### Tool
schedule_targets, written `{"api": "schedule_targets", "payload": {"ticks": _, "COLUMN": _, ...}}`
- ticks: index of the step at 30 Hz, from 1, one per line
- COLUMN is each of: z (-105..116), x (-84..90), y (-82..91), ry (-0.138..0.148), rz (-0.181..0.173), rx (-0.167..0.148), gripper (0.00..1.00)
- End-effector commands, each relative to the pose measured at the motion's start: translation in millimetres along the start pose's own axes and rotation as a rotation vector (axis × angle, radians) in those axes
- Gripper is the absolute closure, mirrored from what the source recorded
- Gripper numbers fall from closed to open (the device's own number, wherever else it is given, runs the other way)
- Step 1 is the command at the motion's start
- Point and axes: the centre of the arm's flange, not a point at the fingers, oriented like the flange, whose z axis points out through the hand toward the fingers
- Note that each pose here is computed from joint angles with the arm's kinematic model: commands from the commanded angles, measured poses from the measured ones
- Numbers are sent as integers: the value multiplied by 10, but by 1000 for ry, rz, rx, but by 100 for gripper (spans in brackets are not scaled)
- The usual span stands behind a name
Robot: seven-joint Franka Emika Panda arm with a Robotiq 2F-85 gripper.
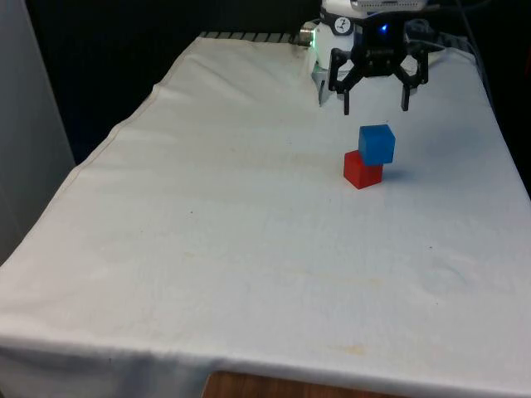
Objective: Stack the two cubes.
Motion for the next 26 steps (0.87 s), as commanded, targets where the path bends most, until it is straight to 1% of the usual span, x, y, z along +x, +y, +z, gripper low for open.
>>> {"api": "schedule_targets", "payload": {"ticks": 1, "z": -25, "x": -4, "y": 15, "ry": -5, "rz": 13, "rx": 1, "gripper": 0}}
{"api": "schedule_targets", "payload": {"ticks": 4, "z": -85, "x": -6, "y": 24, "ry": -2, "rz": 36, "rx": 1, "gripper": 0}}
{"api": "schedule_targets", "payload": {"ticks": 5, "z": -85, "x": -6, "y": 24, "ry": -2, "rz": 36, "rx": 1, "gripper": 0}}
{"api": "schedule_targets", "payload": {"ticks": 7, "z": -132, "x": -8, "y": 44, "ry": 0, "rz": 55, "rx": -1, "gripper": 0}}
{"api": "schedule_targets", "payload": {"ticks": 8, "z": -108, "x": -6, "y": 24, "ry": 5, "rz": 42, "rx": 0, "gripper": 0}}
{"api": "schedule_targets", "payload": {"ticks": 9, "z": -149, "x": -7, "y": 44, "ry": 1, "rz": 60, "rx": -2, "gripper": 0}}
{"api": "schedule_targets", "payload": {"ticks": 13, "z": -203, "x": -11, "y": 53, "ry": 5, "rz": 80, "rx": -4, "gripper": 0}}
{"api": "schedule_targets", "payload": {"ticks": 15, "z": -244, "x": -13, "y": 63, "ry": 7, "rz": 98, "rx": -6, "gripper": 0}}
{"api": "schedule_targets", "payload": {"ticks": 16, "z": -262, "x": -12, "y": 63, "ry": 8, "rz": 102, "rx": -8, "gripper": 0}}
{"api": "schedule_targets", "payload": {"ticks": 17, "z": -235, "x": -8, "y": 52, "ry": 14, "rz": 93, "rx": -1, "gripper": 0}}
{"api": "schedule_targets", "payload": {"ticks": 18, "z": -274, "x": -11, "y": 62, "ry": 8, "rz": 108, "rx": -8, "gripper": 0}}
{"api": "schedule_targets", "payload": {"ticks": 23, "z": -336, "x": -30, "y": 55, "ry": 11, "rz": 133, "rx": -10, "gripper": 0}}
{"api": "schedule_targets", "payload": {"ticks": 25, "z": -345, "x": -34, "y": 44, "ry": 13, "rz": 138, "rx": -10, "gripper": 0}}
{"api": "schedule_targets", "payload": {"ticks": 26, "z": -335, "x": -21, "y": 43, "ry": 13, "rz": 131, "rx": -1, "gripper": 0}}
